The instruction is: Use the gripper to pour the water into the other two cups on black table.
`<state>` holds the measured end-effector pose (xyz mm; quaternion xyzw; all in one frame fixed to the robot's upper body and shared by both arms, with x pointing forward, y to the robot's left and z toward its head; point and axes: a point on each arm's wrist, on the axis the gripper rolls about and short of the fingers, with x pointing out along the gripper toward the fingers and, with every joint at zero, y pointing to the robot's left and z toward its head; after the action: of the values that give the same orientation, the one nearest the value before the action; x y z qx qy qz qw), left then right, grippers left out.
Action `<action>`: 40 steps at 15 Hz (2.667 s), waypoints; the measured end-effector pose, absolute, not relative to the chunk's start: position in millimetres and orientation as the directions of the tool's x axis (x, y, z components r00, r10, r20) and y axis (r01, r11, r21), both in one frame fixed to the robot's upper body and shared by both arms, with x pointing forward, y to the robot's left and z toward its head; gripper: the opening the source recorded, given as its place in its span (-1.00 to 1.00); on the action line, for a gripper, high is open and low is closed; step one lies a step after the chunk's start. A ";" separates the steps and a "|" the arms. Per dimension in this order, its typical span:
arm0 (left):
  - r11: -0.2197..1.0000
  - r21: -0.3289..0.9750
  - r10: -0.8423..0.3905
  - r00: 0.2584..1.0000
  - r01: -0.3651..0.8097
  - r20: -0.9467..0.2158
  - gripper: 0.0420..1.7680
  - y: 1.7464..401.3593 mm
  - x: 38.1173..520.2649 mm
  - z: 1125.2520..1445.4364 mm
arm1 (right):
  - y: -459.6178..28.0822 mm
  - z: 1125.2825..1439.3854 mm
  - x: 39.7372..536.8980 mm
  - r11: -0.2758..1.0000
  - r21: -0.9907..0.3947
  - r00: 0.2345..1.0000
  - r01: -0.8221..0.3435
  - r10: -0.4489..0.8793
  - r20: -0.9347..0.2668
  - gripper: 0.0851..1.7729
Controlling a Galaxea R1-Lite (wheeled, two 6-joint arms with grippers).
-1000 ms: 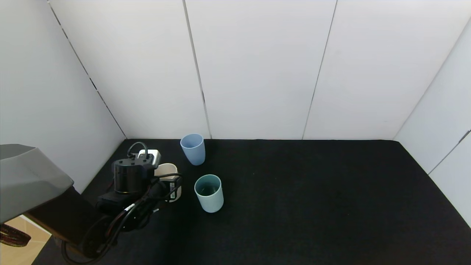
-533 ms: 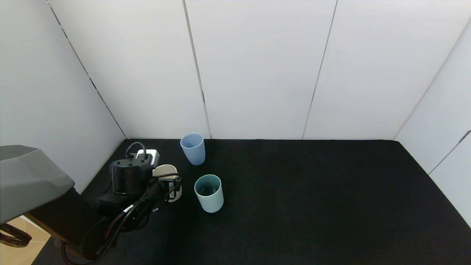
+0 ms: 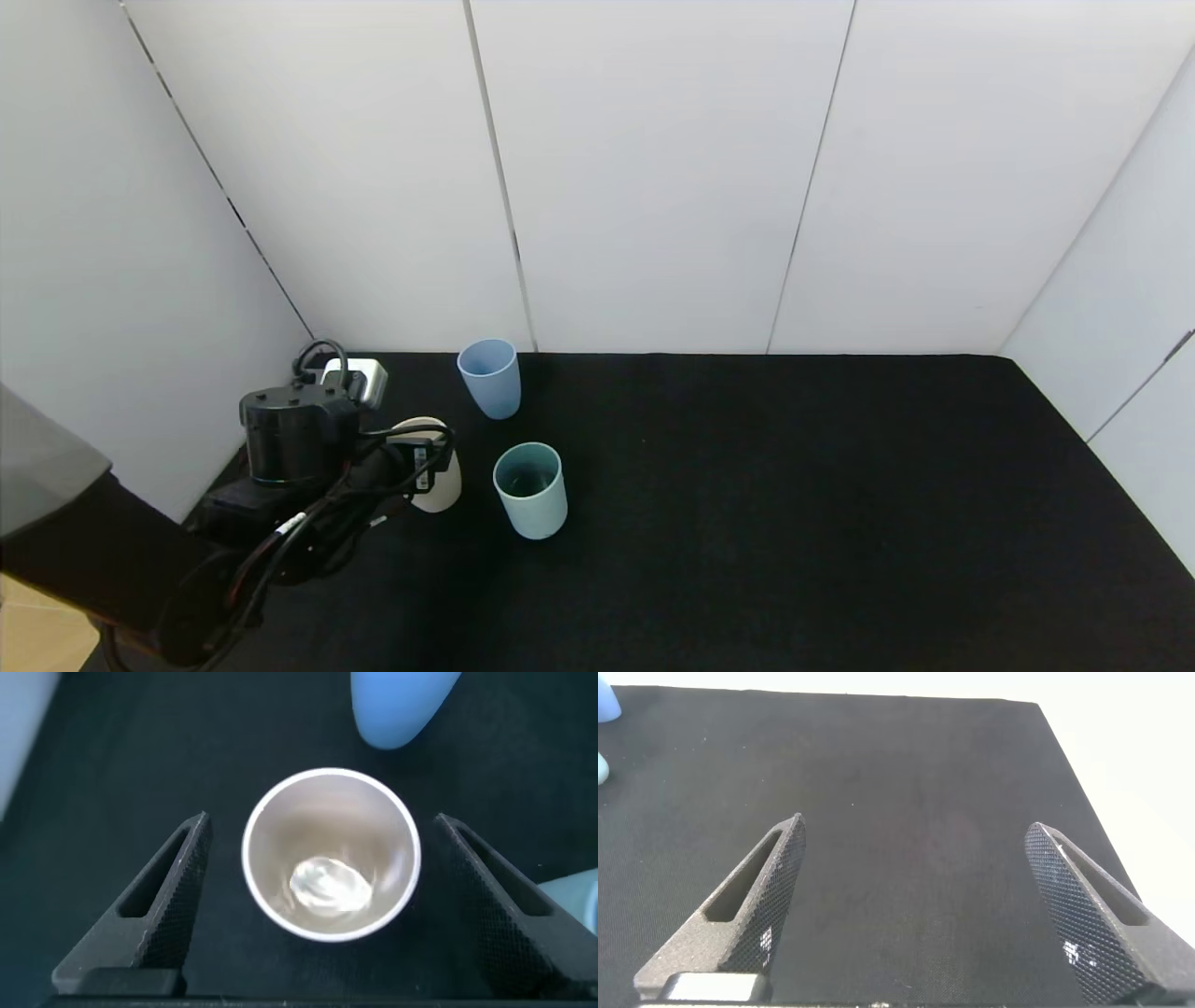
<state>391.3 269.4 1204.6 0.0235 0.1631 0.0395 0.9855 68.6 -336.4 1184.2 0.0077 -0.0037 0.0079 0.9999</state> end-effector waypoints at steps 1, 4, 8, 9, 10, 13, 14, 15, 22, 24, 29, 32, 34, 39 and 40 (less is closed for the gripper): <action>0.996 0.056 0.078 0.947 -0.064 -0.311 0.88 269.8 388.2 1210.3 | -336.4 1184.2 68.6 1.000 0.015 1.000 -0.016 0.016 0.007 0.93; 0.998 0.043 0.054 0.957 -0.044 -0.284 0.90 270.8 376.8 1228.6 | -336.4 1184.2 68.6 1.000 0.015 1.000 -0.016 0.016 0.007 0.93; 0.999 0.034 0.047 0.968 -0.040 -0.248 0.91 274.6 356.3 1254.4 | -336.4 1184.2 68.6 1.000 0.015 1.000 -0.016 0.016 0.007 0.93; 0.999 0.030 0.045 0.971 -0.039 -0.236 0.91 276.2 348.9 1260.3 | -336.4 1184.2 68.6 1.000 0.015 1.000 -0.016 0.016 0.007 0.93; 0.999 0.029 0.045 0.972 -0.039 -0.232 0.92 278.3 340.2 1264.6 | -336.4 1184.2 68.6 1.000 0.015 1.000 -0.016 0.016 0.007 0.93; 0.998 0.040 0.047 0.973 -0.039 -0.228 0.92 285.9 309.5 1275.0 | -336.4 1184.2 68.6 1.000 0.015 1.000 -0.015 0.015 0.007 0.93; 0.998 0.047 0.048 0.971 -0.038 -0.233 0.92 288.9 297.5 1277.8 | -336.4 1184.2 68.6 1.000 0.015 1.000 -0.016 0.016 0.007 0.93; 0.998 0.057 0.048 0.968 -0.035 -0.245 0.93 291.7 285.7 1279.4 | -336.4 1184.2 68.6 1.000 0.015 1.000 -0.016 0.016 0.007 0.93; 0.994 0.104 0.069 0.956 -0.041 -0.285 0.93 307.4 204.5 1284.6 | -336.4 1184.2 68.6 1.000 0.015 1.000 -0.016 0.016 0.007 0.93; 0.993 0.110 0.076 0.953 -0.046 -0.293 0.94 314.1 182.3 1285.0 | -336.4 1184.2 68.6 1.000 0.015 1.000 -0.016 0.016 0.007 0.93; 0.989 0.117 0.119 0.946 -0.088 -0.301 0.94 332.3 128.1 1278.3 | -336.4 1184.2 68.6 1.000 0.015 1.000 -0.015 0.015 0.007 0.93; 0.979 0.123 0.188 0.942 -0.159 -0.277 0.94 339.5 102.6 1278.5 | -336.4 1184.2 68.6 1.000 0.015 1.000 -0.016 0.016 0.007 0.93; 0.976 0.129 0.205 0.948 -0.178 -0.243 0.94 340.6 87.8 1278.8 | -336.4 1184.2 68.6 1.000 0.015 1.000 -0.016 0.016 0.007 0.93; 0.978 0.109 0.194 0.964 -0.177 -0.179 0.94 336.4 60.9 1266.5 | -336.4 1184.1 68.6 1.000 0.015 1.000 -0.016 0.016 0.007 0.93; 0.978 0.108 0.195 0.967 -0.178 -0.165 0.94 336.2 59.4 1264.8 | -336.4 1184.1 68.6 1.000 0.015 1.000 -0.016 0.016 0.007 0.93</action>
<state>59.4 336.2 1264.8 0.0464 0.0879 0.0942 0.9906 68.6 -336.4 1184.1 0.0074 -0.0035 0.0081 0.9999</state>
